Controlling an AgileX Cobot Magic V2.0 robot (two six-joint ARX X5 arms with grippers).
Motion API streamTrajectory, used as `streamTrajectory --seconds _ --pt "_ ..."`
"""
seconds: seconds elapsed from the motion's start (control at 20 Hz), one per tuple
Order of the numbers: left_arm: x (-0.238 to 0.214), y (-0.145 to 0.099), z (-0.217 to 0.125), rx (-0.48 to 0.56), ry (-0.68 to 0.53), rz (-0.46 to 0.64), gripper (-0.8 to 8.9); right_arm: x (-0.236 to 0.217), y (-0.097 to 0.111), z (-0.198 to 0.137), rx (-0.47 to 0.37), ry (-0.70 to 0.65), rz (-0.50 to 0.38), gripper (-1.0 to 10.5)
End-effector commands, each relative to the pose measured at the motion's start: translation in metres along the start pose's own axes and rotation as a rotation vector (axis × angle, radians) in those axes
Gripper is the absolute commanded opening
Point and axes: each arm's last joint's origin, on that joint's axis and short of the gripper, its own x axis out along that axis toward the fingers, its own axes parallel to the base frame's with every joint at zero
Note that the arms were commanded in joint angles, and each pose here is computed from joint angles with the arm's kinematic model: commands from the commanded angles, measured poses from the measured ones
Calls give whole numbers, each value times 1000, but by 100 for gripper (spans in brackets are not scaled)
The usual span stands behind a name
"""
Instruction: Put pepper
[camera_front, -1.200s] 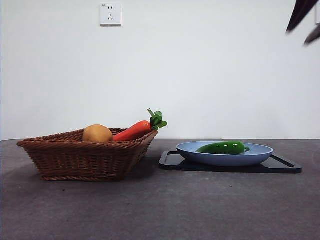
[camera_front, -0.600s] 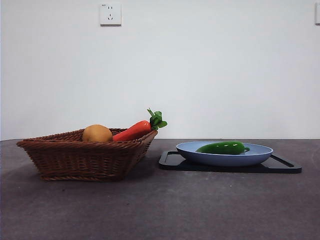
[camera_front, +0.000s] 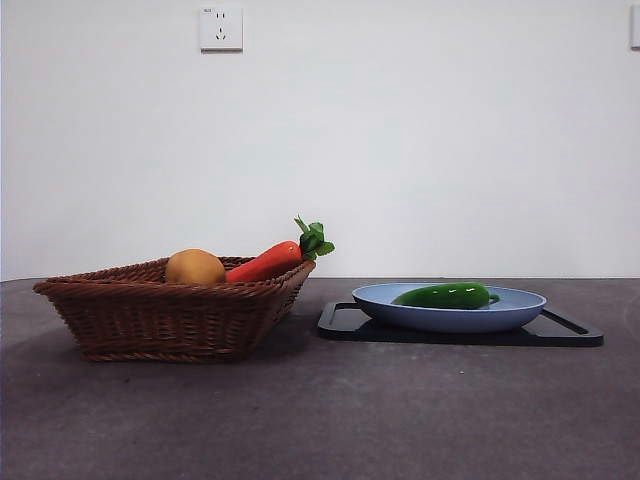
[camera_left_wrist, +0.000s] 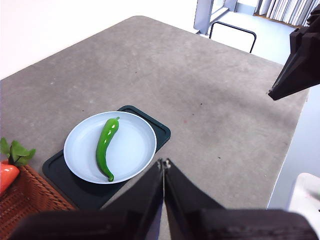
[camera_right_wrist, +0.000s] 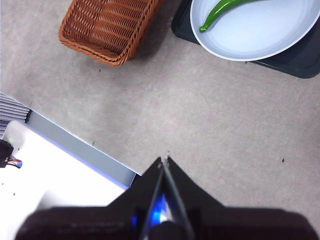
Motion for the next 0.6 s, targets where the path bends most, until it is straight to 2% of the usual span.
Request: streamTrajectory --seconds 0.05,0.15,0.35,0.5,0.6 --pt "1 -2 4 13 -12 -7 8 -2 1 2 6 3 0 11" --pt "-5 5 6 33 -32 70 8 -2 1 2 7 3 0 11" --pt "-43 32 15 71 -180 259 8 -2 1 2 7 3 0 11" --pt "-87 45 12 98 -352 437 8 -2 1 2 6 3 0 11" --pt "-108 50 -8 126 -471 567 8 -2 1 2 6 3 0 11"
